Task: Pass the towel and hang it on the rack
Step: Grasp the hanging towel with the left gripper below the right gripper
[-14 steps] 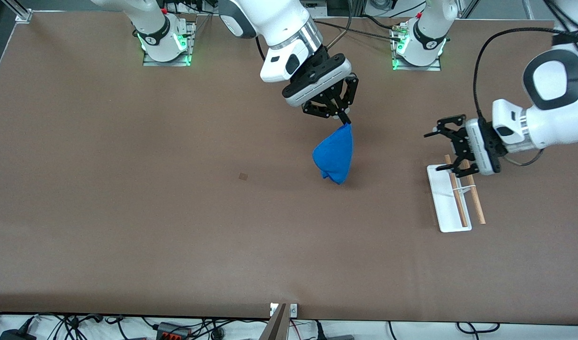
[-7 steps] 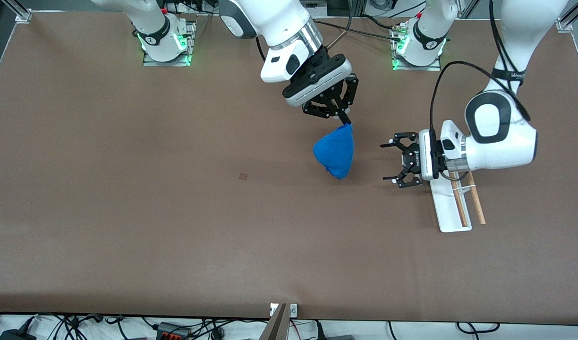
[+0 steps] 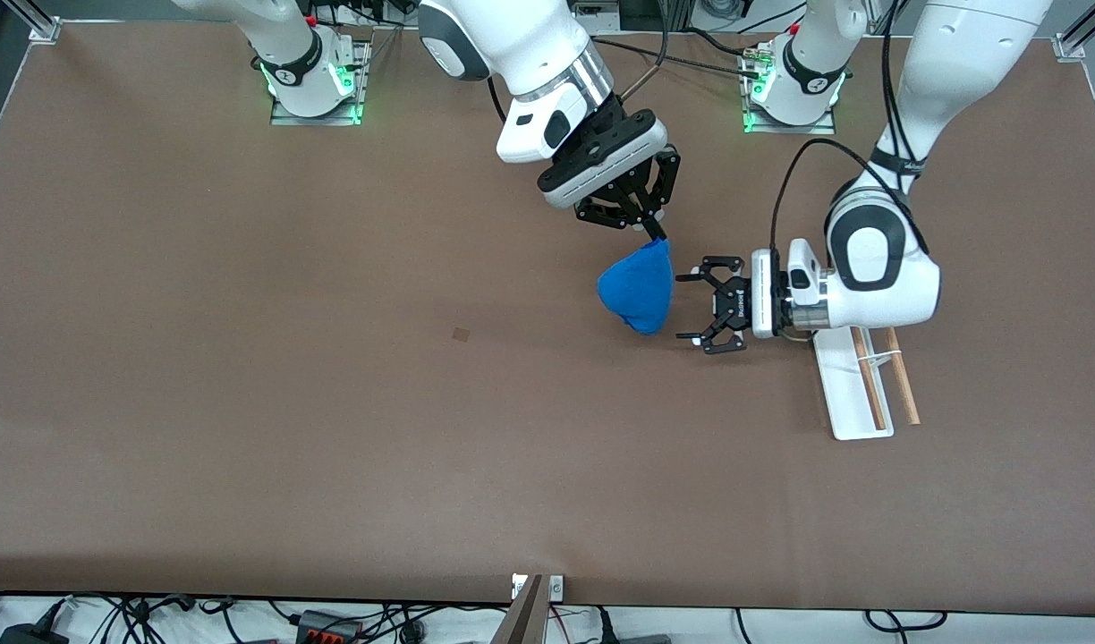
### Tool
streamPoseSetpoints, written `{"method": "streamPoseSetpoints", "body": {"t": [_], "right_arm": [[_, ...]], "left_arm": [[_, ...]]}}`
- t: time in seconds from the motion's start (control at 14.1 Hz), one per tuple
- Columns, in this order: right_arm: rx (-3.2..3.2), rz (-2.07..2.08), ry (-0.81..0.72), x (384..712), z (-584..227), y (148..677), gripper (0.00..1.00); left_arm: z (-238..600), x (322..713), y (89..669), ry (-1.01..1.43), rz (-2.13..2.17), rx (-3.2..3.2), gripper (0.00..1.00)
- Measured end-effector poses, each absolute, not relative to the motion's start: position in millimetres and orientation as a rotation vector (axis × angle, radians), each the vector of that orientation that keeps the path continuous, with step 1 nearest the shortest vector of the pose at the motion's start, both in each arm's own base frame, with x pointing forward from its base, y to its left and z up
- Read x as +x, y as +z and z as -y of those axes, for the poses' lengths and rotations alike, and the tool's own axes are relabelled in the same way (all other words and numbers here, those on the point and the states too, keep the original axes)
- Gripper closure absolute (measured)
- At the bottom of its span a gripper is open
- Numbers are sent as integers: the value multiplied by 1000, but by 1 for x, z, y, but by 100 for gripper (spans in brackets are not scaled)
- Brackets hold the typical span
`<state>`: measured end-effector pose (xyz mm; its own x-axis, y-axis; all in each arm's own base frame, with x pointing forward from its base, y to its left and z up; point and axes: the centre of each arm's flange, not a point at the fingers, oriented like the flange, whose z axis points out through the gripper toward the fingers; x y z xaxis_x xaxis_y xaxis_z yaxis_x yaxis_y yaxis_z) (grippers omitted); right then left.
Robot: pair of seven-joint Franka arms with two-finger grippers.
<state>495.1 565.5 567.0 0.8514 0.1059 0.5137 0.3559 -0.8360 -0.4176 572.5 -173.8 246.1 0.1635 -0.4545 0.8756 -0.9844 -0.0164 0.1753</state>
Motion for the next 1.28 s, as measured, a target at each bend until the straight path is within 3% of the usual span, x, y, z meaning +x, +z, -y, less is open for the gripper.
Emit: {"method": "streamPoseSetpoints", "body": {"t": [0.36, 0.64, 0.78, 1.14, 1.28], "right_arm": [[-2516, 340, -655, 495, -566, 566, 98], [-2517, 340, -654, 494, -566, 565, 98], [-2517, 341, -653, 494, -566, 564, 98], [-2518, 342, -652, 494, -567, 564, 98], [-2518, 342, -652, 494, -567, 564, 98]], "left_arm": [[205, 567, 231, 888, 1401, 1587, 0], [227, 565, 236, 961, 1395, 1553, 10], [232, 564, 232, 994, 1397, 1534, 26], [228, 571, 222, 1006, 1401, 1539, 82], [223, 579, 228, 1029, 1410, 1541, 96]]}}
